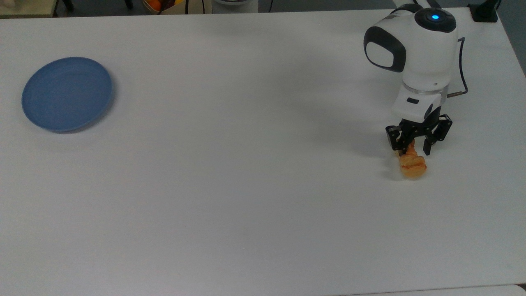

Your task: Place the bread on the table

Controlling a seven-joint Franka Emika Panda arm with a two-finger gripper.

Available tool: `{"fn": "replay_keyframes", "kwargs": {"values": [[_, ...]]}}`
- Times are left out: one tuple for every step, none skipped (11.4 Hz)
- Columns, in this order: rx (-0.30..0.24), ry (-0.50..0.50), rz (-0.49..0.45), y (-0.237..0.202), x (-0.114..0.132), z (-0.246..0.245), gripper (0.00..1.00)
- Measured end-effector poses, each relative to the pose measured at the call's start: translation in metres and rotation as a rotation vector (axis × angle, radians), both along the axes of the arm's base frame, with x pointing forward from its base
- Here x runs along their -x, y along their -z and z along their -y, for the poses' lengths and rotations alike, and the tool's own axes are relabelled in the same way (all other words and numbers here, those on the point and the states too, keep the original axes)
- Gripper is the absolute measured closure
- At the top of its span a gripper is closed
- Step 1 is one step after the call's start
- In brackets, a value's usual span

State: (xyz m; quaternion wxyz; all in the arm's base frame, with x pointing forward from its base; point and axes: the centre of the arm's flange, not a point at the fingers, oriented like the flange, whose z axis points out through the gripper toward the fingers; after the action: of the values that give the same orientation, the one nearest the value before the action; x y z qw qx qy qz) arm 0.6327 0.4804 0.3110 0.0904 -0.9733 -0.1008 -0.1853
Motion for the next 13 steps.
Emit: {"fn": "replay_keyframes", "kwargs": {"values": [[-0.002, 0.006, -0.002, 0.0, 0.0, 0.0, 0.22], [-0.003, 0.007, -0.002, 0.0, 0.0, 0.0, 0.09], [-0.003, 0.007, -0.002, 0.0, 0.0, 0.0, 0.0], [-0.002, 0.007, -0.002, 0.0, 0.0, 0.0, 0.0], [-0.002, 0.007, -0.001, 0.0, 0.0, 0.0, 0.0], [0.002, 0.004, 0.001, 0.001, 0.0, 0.0, 0.0], [0.012, -0.001, 0.005, 0.002, 0.001, 0.0, 0.0], [0.023, -0.008, 0.009, 0.004, 0.001, 0.0, 0.0], [0.032, -0.014, 0.012, 0.006, 0.003, 0.0, 0.0], [0.038, -0.018, 0.01, 0.009, 0.004, 0.0, 0.0], [0.04, -0.019, 0.007, 0.011, 0.005, -0.001, 0.0], [0.041, -0.02, 0.006, 0.011, 0.006, -0.001, 0.0], [0.041, -0.02, 0.006, 0.011, 0.006, -0.001, 0.0]]}}
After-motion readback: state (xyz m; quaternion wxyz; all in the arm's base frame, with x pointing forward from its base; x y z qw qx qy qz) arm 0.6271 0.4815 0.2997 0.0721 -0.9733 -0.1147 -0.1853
